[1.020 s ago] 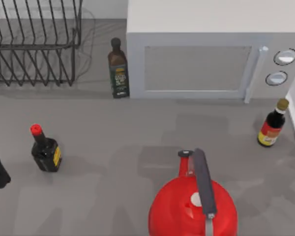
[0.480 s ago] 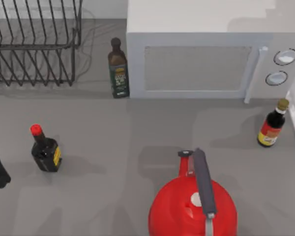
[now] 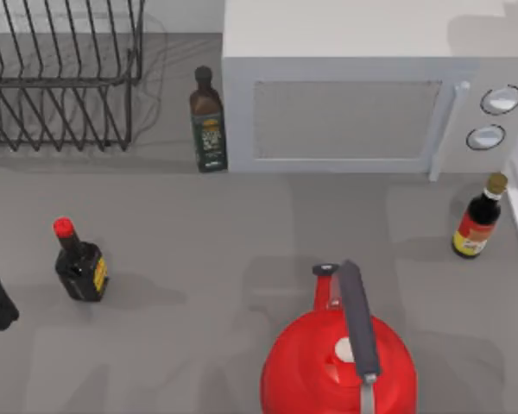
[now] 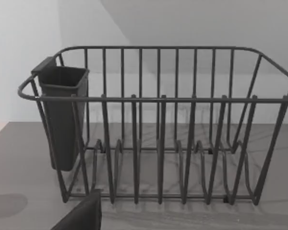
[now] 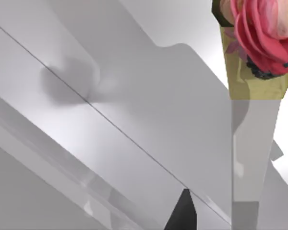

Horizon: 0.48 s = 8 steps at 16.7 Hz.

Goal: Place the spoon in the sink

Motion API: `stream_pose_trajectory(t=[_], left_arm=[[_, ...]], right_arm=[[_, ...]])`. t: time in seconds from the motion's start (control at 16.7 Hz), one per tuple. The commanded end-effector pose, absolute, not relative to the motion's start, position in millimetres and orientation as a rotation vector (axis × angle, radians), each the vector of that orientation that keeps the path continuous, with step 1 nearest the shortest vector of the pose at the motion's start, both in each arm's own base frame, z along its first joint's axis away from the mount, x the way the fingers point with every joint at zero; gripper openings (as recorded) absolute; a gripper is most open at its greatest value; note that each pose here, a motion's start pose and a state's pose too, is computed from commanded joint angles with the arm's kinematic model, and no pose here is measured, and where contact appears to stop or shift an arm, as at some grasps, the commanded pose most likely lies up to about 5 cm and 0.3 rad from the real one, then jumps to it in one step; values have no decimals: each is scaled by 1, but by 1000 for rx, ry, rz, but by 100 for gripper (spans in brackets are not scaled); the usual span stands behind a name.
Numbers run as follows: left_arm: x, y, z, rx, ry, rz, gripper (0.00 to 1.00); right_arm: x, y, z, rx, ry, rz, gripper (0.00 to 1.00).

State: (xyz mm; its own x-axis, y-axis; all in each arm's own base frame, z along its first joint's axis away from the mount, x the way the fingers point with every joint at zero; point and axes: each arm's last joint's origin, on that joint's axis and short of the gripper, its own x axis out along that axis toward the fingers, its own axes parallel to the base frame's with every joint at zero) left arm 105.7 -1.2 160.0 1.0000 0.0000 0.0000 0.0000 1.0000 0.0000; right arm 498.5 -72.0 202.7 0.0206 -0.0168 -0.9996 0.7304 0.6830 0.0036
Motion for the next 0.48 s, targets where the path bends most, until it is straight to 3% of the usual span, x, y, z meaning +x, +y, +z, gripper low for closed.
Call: stream_pose_trajectory(t=[0.48], left_arm=[[106,-1,160,0,0,0,100]], right_arm=[[500,-68,203,629,1434,-632,0]])
